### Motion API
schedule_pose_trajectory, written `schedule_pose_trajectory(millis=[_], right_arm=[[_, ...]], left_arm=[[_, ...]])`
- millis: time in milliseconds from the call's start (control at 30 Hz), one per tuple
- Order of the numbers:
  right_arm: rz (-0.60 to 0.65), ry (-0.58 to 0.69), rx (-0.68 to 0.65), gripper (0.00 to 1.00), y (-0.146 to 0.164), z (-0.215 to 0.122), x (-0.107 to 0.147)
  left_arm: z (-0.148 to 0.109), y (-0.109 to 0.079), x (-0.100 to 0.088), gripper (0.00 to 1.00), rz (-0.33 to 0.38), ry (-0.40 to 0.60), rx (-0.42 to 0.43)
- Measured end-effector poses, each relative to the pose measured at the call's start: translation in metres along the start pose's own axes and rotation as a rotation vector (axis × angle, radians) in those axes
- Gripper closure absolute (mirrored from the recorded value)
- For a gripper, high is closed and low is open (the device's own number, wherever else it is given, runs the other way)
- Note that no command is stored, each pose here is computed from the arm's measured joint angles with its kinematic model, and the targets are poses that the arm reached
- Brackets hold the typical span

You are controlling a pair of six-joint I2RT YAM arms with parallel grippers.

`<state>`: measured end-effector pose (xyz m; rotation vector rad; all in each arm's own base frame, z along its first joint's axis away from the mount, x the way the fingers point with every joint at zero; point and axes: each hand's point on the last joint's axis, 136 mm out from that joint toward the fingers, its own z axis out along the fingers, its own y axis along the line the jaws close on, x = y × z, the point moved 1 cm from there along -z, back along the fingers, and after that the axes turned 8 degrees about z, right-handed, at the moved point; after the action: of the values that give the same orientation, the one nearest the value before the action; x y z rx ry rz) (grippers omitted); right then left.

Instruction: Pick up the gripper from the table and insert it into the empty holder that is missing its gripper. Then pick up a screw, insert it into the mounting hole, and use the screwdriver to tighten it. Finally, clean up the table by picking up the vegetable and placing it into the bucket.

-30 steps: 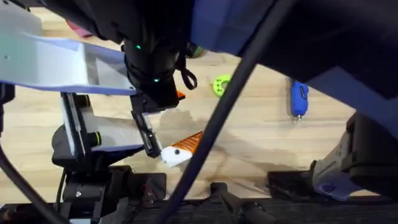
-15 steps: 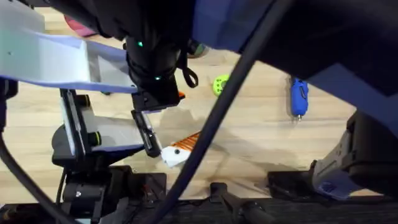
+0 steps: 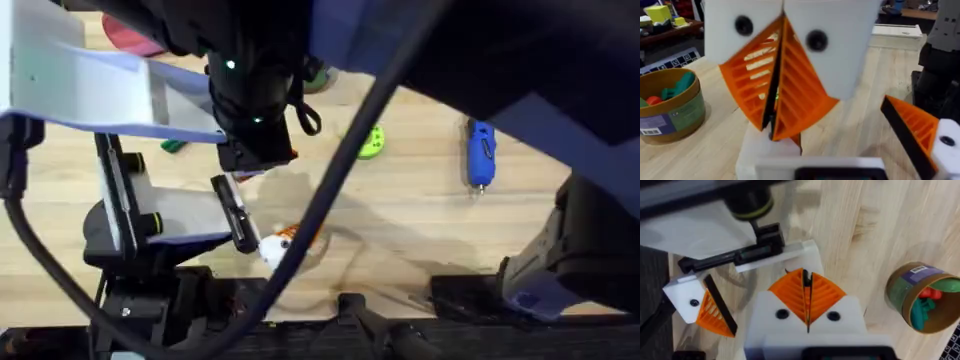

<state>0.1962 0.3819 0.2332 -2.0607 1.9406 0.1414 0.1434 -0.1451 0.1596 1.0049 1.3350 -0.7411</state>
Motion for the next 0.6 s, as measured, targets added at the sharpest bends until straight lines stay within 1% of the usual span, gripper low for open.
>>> schedule_pose_trajectory(millis=[600], right_arm=[[0.005, 0.007, -0.004, 0.998, -0.0002, 0.0036, 0.0000]], left_arm=[[0.0000, 0.0000, 0.0000, 0.015, -0.004, 0.000, 0.000]])
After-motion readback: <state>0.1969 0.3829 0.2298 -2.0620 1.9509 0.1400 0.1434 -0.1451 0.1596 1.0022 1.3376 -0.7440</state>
